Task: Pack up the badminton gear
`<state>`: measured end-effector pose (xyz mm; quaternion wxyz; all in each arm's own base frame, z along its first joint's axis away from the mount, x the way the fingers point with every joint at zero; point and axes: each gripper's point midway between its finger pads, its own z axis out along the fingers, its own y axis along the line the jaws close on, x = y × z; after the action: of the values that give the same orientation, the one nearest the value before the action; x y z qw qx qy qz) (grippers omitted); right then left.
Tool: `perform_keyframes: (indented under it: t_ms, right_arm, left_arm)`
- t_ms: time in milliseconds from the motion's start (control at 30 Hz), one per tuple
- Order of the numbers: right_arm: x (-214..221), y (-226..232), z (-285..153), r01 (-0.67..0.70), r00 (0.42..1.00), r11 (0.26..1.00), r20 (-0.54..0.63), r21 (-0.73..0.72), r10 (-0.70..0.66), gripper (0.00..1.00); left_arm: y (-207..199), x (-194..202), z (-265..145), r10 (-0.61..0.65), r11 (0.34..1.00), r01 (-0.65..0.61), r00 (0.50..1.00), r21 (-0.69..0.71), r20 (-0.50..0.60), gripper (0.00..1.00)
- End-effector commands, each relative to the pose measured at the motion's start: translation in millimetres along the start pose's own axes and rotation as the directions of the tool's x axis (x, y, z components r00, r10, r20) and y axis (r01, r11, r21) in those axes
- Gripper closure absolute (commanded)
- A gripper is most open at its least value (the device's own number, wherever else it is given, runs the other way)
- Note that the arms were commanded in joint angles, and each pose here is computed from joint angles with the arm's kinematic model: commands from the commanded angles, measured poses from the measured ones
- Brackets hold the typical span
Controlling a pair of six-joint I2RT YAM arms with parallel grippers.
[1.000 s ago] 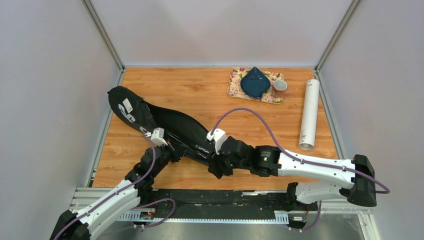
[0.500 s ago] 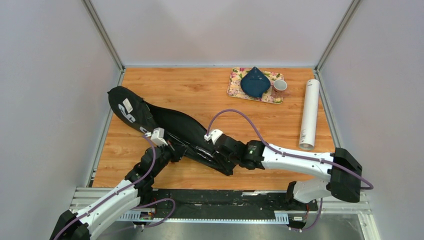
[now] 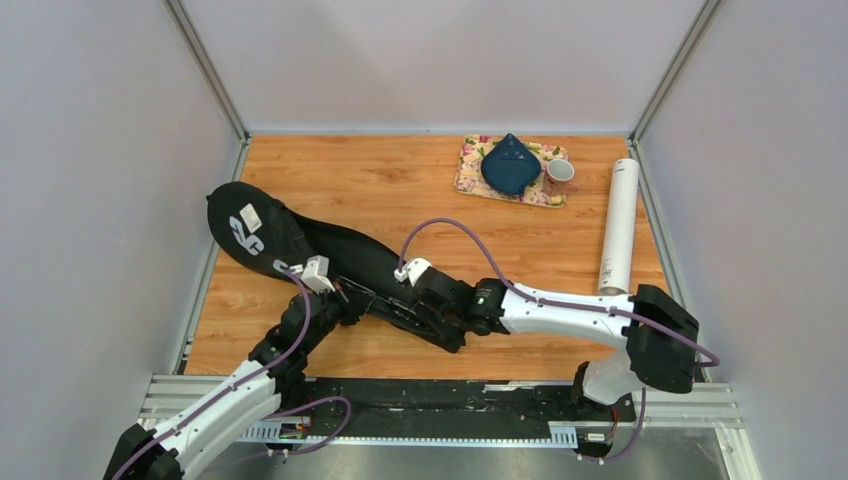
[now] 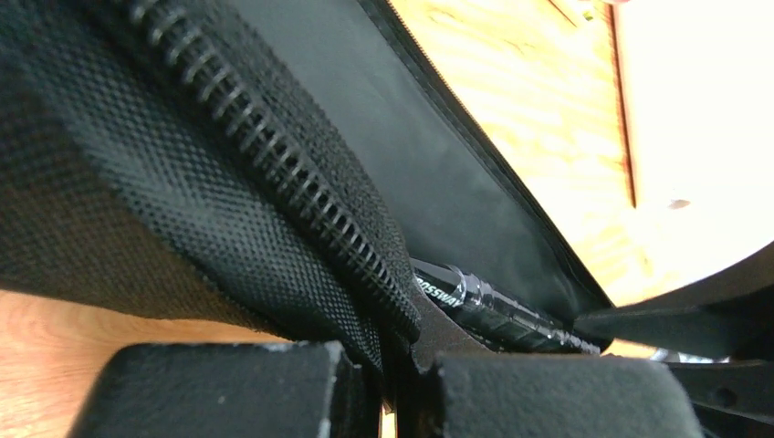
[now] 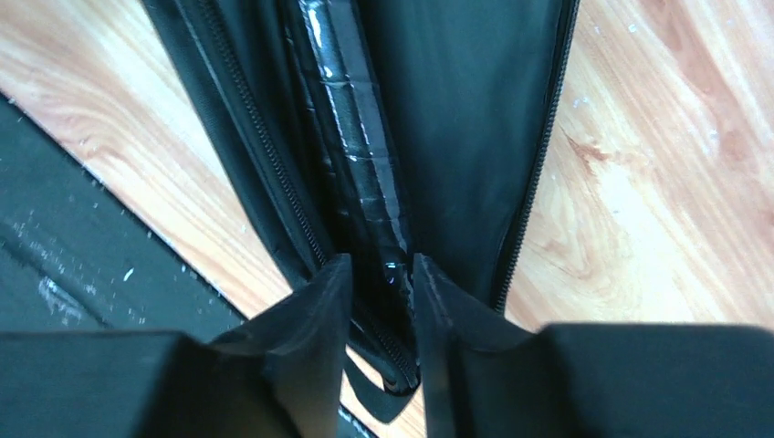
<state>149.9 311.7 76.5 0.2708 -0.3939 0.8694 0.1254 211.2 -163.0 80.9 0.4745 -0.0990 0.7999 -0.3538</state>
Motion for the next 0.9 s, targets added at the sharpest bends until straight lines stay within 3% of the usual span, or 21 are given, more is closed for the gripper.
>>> perform_keyframes:
  t_ms: [0, 100, 167, 233, 300, 500, 700, 867]
  right_arm:
    - [-60.8, 13.9, -63.1, -0.003, 0.984, 0.995, 0.176, -0.101, 0.021, 0.50]
    - [-95.3, 9.0, -79.1, -0.034, 0.963, 0.983, 0.256, -0.182, 0.081, 0.31]
    - [-113.9, -15.8, -70.1, -0.127, 0.948, 0.972, 0.263, -0.200, 0.178, 0.29]
    - [-123.7, -29.0, -51.1, -0.167, 0.942, 0.949, 0.241, -0.267, 0.234, 0.17]
    - [-146.1, -31.2, -39.4, -0.143, 0.933, 0.937, 0.272, -0.317, 0.235, 0.13]
    - [-205.9, -56.7, 23.8, -0.029, 0.955, 0.934, 0.265, -0.357, 0.131, 0.10]
    - [-227.2, -71.5, 96.8, 0.016, 0.972, 0.909, 0.219, -0.417, 0.083, 0.15]
    - [-226.1, -44.6, 121.2, 0.081, 0.971, 0.834, 0.231, -0.546, 0.057, 0.20]
  left_arm:
    - [-31.6, -11.6, -2.0, 0.035, 0.994, -0.035, 0.999, 0.108, -0.003, 1.00]
    - [-36.9, -6.4, -2.9, 0.067, 0.991, -0.059, 0.996, 0.116, -0.062, 1.00]
    - [-42.6, -6.3, -4.4, 0.078, 0.989, -0.067, 0.994, 0.134, -0.081, 1.00]
    - [-44.5, -5.5, -5.3, 0.078, 0.987, -0.065, 0.993, 0.144, -0.086, 1.00]
    - [-46.1, -4.5, -6.6, 0.073, 0.986, -0.059, 0.993, 0.155, -0.088, 1.00]
    - [-46.5, -0.9, -9.3, 0.068, 0.984, -0.050, 0.993, 0.171, -0.098, 1.00]
    - [-47.0, -0.2, -9.9, 0.070, 0.983, -0.052, 0.993, 0.176, -0.098, 1.00]
    - [-52.2, -0.7, -10.4, 0.066, 0.980, -0.045, 0.992, 0.193, -0.106, 1.00]
